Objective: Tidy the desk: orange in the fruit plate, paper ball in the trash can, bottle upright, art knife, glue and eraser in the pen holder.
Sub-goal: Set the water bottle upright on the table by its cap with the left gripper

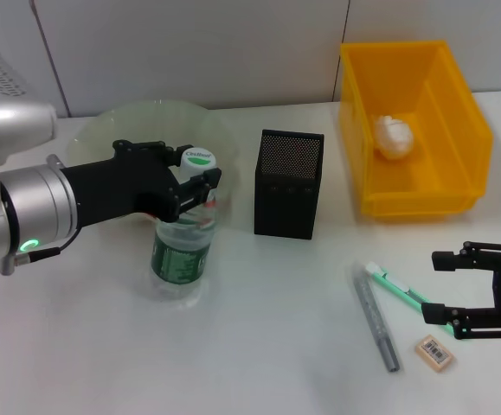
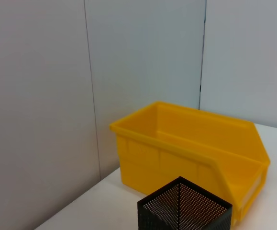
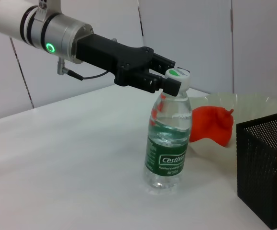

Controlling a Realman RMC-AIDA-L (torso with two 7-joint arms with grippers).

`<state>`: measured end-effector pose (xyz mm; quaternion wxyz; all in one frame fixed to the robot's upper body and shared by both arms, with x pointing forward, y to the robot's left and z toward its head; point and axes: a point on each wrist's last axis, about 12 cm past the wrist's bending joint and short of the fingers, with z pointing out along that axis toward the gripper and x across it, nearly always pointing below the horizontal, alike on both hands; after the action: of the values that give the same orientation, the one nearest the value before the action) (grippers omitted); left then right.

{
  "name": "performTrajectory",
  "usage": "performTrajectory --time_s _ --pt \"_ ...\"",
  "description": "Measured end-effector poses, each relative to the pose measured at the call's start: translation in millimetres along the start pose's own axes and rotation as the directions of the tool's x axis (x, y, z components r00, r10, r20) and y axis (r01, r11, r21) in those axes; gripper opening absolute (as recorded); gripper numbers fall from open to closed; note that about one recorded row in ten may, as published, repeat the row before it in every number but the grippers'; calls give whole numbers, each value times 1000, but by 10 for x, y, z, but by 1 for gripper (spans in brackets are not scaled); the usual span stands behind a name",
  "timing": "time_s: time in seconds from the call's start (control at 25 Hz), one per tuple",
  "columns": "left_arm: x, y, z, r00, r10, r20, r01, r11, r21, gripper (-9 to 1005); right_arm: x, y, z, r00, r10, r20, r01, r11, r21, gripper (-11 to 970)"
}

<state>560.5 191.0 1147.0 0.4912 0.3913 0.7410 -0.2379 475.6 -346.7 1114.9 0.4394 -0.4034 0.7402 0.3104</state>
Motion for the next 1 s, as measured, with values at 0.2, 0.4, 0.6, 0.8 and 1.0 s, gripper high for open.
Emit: performTrajectory --time_s 0.2,0.4,0.6,0.8,1.0 --pt "15 14 -18 1000 -5 2 5 1000 -8 449 -4 -5 2 1000 -1 0 1 1000 2 766" --pt "20 14 -21 1000 -7 2 7 1000 -8 451 -6 -8 4 1000 -2 0 2 1000 3 766" --pt "22 11 -24 1000 -8 5 8 1000 -7 453 -8 -8 6 1000 5 0 -5 1000 2 765" --pt "30 27 -41 1000 -7 8 7 1000 -14 455 -13 -8 5 1000 7 3 -7 1000 1 765" --pt "27 44 -61 1000 -15 19 15 1000 -21 457 -27 -15 12 1000 4 4 -4 1000 0 765"
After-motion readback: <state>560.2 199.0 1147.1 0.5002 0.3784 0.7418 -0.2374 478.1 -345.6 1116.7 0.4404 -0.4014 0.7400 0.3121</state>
